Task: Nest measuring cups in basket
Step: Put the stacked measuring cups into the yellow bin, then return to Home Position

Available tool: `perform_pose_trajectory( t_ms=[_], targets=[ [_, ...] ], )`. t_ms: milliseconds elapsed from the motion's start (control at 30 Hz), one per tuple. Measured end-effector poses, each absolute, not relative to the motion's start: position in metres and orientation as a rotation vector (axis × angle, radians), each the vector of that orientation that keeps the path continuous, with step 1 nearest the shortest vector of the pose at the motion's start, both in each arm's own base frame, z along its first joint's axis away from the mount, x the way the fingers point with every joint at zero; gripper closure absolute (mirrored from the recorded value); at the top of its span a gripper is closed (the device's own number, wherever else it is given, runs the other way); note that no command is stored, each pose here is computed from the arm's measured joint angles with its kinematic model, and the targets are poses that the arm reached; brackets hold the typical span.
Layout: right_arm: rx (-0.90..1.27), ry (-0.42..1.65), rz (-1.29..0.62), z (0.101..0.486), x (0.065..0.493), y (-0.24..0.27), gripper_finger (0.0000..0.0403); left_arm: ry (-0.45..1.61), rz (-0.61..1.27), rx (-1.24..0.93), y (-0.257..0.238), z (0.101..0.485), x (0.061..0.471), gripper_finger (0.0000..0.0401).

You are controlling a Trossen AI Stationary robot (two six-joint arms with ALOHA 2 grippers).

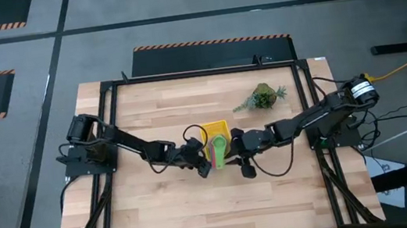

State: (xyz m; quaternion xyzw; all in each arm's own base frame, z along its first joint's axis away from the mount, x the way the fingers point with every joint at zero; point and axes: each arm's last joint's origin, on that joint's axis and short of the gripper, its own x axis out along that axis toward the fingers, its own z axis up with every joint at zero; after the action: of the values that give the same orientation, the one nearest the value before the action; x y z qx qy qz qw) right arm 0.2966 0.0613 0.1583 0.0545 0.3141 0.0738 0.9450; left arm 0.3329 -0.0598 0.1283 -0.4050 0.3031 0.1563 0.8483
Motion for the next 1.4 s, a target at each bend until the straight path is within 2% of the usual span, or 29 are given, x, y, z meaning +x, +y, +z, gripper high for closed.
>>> perform_pose_trajectory(
  t_ms=[433, 733, 933, 1067, 1400],
  targets=[
    [0.113, 0.596, 0.156, 0.161, 0.3, 0.062, 0.0295, 0.626, 0.31, -0.888, -0.061, 0.13, 0.334, 0.0241],
    [0.143, 0.528, 0.26, 0.181, 0.295, 0.064, 0.0295, 0.638, 0.271, -0.9, -0.06, 0.15, 0.328, 0.0241],
    [0.101, 0.439, 0.281, 0.209, 0.284, 0.061, 0.0295, 0.59, 0.233, -0.899, -0.058, 0.183, 0.316, 0.0241],
    [0.08, 0.377, 0.288, 0.233, 0.27, 0.058, 0.0295, 0.48, 0.161, -0.837, -0.053, 0.216, 0.307, 0.0241],
    [0.004, 0.201, 0.304, 0.294, 0.211, 0.046, 0.0295, 0.127, 0.022, -0.51, -0.03, 0.311, 0.254, 0.0241]
  ],
)
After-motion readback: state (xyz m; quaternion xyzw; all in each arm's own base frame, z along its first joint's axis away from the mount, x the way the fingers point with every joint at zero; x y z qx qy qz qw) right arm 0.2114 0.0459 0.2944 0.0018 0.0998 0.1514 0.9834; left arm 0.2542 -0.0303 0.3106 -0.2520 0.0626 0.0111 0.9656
